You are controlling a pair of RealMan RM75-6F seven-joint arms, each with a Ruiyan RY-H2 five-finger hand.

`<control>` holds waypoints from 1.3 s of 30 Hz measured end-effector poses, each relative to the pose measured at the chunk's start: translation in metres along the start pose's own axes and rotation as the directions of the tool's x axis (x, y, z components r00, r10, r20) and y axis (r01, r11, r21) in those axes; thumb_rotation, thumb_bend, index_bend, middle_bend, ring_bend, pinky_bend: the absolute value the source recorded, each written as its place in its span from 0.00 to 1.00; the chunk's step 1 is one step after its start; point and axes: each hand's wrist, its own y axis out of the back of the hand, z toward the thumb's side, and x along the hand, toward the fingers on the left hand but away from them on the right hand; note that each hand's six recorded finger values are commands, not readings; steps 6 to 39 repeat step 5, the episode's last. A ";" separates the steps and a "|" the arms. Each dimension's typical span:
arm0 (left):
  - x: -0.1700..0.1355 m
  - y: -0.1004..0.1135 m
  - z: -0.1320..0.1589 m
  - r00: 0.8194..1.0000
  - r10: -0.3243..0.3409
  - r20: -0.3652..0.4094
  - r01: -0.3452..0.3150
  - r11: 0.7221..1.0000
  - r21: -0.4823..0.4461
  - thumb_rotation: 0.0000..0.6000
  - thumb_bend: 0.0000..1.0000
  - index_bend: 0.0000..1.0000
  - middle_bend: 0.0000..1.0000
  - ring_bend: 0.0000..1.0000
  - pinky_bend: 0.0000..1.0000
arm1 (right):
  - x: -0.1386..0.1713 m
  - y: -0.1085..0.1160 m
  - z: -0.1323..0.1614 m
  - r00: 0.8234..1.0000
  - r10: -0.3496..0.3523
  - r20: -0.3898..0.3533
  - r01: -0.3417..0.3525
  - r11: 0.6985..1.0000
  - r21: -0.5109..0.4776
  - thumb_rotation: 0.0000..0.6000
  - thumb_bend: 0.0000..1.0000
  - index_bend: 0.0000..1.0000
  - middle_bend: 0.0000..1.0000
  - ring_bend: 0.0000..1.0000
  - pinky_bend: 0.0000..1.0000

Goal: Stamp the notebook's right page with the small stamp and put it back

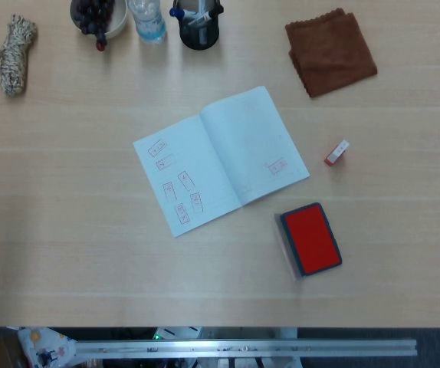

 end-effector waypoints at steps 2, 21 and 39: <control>0.000 0.000 -0.001 1.000 -0.002 -0.003 0.002 1.000 0.000 1.00 0.28 0.14 0.11 0.10 0.03 | 0.000 -0.001 0.000 1.000 0.007 -0.001 -0.007 1.000 0.001 1.00 0.35 0.50 0.44 0.29 0.23; 0.001 -0.001 -0.001 1.000 -0.004 -0.005 0.004 1.000 0.001 1.00 0.28 0.14 0.11 0.10 0.03 | -0.001 -0.001 0.001 1.000 0.004 -0.003 -0.004 1.000 0.001 1.00 0.35 0.50 0.44 0.29 0.23; 0.001 -0.001 -0.001 1.000 -0.004 -0.005 0.004 1.000 0.001 1.00 0.28 0.14 0.11 0.10 0.03 | -0.001 -0.001 0.001 1.000 0.004 -0.003 -0.004 1.000 0.001 1.00 0.35 0.50 0.44 0.29 0.23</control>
